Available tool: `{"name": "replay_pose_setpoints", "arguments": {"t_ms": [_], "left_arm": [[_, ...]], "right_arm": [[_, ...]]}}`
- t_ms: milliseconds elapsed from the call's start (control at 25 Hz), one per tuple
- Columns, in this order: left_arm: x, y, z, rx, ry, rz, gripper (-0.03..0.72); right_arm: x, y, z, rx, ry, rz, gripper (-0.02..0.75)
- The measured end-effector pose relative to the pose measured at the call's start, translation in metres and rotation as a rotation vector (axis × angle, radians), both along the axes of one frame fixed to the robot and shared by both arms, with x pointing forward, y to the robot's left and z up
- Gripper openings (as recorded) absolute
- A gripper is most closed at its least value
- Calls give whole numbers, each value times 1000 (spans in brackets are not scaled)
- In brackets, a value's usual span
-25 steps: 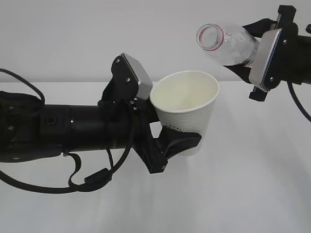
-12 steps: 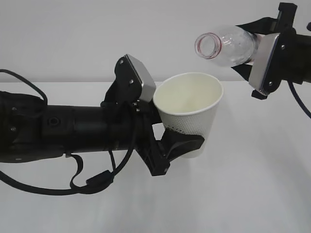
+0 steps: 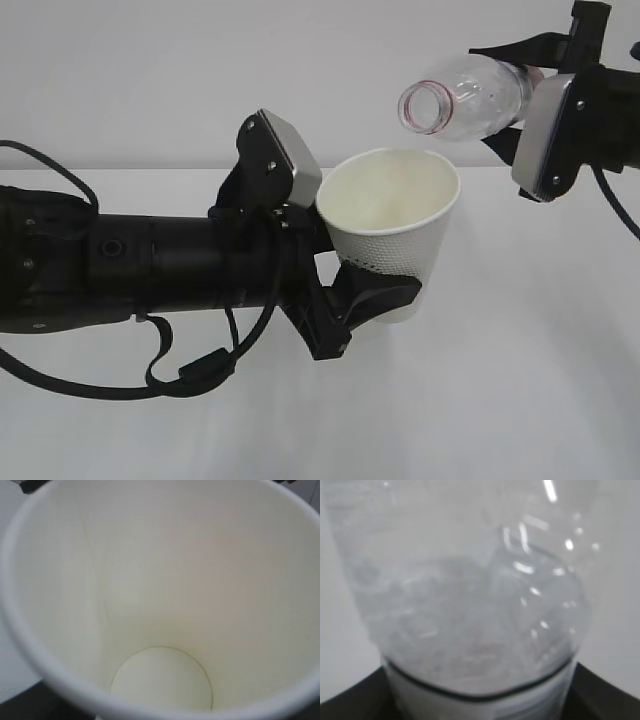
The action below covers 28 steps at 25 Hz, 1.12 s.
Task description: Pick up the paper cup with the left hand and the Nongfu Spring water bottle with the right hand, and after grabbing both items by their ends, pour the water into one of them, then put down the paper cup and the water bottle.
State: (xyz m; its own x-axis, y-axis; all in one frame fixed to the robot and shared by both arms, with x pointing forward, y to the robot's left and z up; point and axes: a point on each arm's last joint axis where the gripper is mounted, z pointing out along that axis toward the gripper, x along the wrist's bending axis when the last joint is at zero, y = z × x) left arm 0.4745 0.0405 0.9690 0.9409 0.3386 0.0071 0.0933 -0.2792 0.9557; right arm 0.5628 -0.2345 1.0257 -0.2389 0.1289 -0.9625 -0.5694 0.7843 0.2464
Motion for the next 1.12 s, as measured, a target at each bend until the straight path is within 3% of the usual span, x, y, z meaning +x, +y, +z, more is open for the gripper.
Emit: {"name": "replay_pose_setpoints", "arguments": {"t_ms": [1120], "left_arm": [[-1,-1,1,-10,-2,-7,516]], "right_arm": [[0,1,4,-100,-132,22,468]]}}
